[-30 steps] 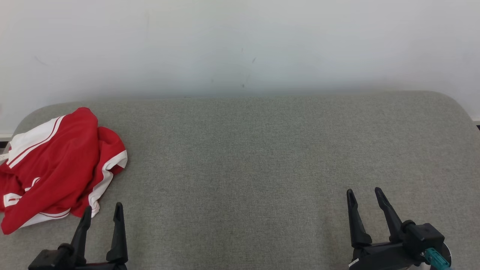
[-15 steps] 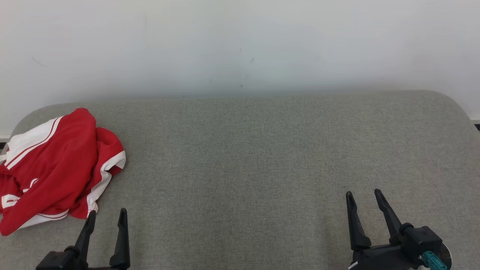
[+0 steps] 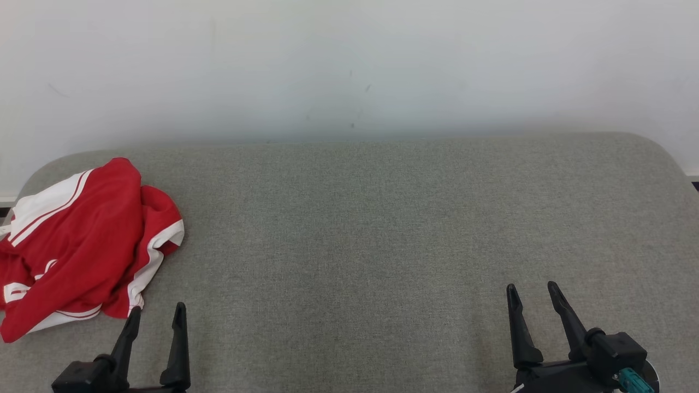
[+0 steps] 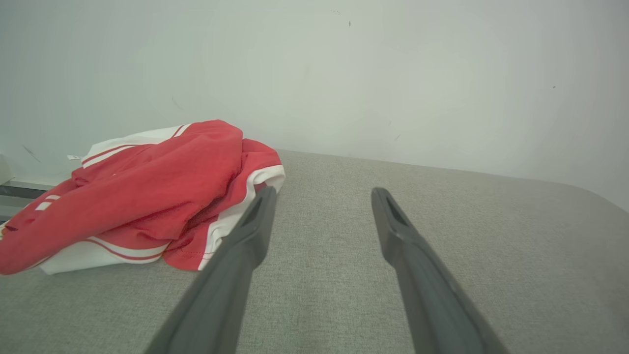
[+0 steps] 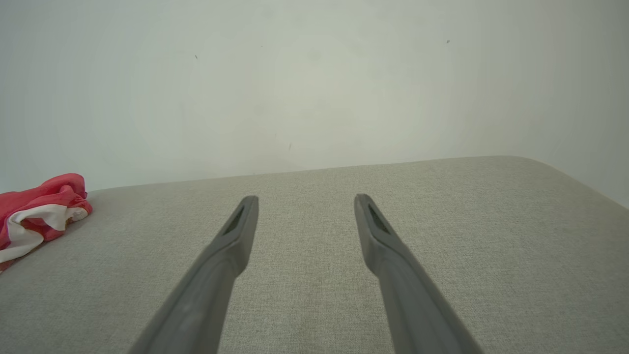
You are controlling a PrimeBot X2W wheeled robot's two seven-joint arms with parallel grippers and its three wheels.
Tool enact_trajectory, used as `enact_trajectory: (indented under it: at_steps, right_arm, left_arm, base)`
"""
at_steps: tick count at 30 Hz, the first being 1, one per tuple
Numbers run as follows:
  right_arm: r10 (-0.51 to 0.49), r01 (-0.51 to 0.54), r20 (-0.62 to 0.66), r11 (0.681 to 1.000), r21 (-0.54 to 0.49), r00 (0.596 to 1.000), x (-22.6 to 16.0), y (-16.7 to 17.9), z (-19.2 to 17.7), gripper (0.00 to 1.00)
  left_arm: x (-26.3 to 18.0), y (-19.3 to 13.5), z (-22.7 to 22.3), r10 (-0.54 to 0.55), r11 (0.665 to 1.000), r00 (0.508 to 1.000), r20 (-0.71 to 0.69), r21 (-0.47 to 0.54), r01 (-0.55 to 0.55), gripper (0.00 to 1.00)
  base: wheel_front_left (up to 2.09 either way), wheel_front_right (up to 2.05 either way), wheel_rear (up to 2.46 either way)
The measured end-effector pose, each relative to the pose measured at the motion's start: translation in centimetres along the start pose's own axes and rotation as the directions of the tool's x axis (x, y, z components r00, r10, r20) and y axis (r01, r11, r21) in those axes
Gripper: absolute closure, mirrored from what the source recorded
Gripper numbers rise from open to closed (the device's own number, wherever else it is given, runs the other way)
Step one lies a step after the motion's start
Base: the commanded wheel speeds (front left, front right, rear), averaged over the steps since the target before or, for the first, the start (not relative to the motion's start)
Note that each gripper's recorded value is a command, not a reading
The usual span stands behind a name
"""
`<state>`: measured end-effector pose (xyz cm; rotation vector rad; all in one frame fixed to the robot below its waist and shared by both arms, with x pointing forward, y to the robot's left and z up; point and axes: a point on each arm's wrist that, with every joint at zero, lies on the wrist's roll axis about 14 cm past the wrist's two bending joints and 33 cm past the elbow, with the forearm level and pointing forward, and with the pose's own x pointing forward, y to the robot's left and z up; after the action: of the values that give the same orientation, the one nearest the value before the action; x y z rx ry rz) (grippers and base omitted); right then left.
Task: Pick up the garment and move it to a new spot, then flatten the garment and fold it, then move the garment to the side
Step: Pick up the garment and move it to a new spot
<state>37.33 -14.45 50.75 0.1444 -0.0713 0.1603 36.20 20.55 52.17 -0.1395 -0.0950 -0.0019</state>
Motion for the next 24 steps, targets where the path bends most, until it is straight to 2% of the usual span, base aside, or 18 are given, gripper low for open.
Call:
enact_trajectory:
  at_steps: [14,24]
  right_arm:
    - [0.006,-0.005,-0.019,1.0,0.007,1.0,0.2,0.2,-0.4,0.0]
    - [0.072,-0.071,-0.037,0.997,0.024,0.997,1.1,2.3,-1.2,0.0]
  left_arm:
    - [-0.3,0.6,-0.2,0.02,1.0,1.0,-0.011,0.014,-0.02,0.0]
    - [-1.4,2.9,0.3,0.091,0.995,0.996,0.0,0.038,-0.091,0.0]
  base:
    - [0.0,0.0,0.0]
    - [0.0,0.0,0.0]
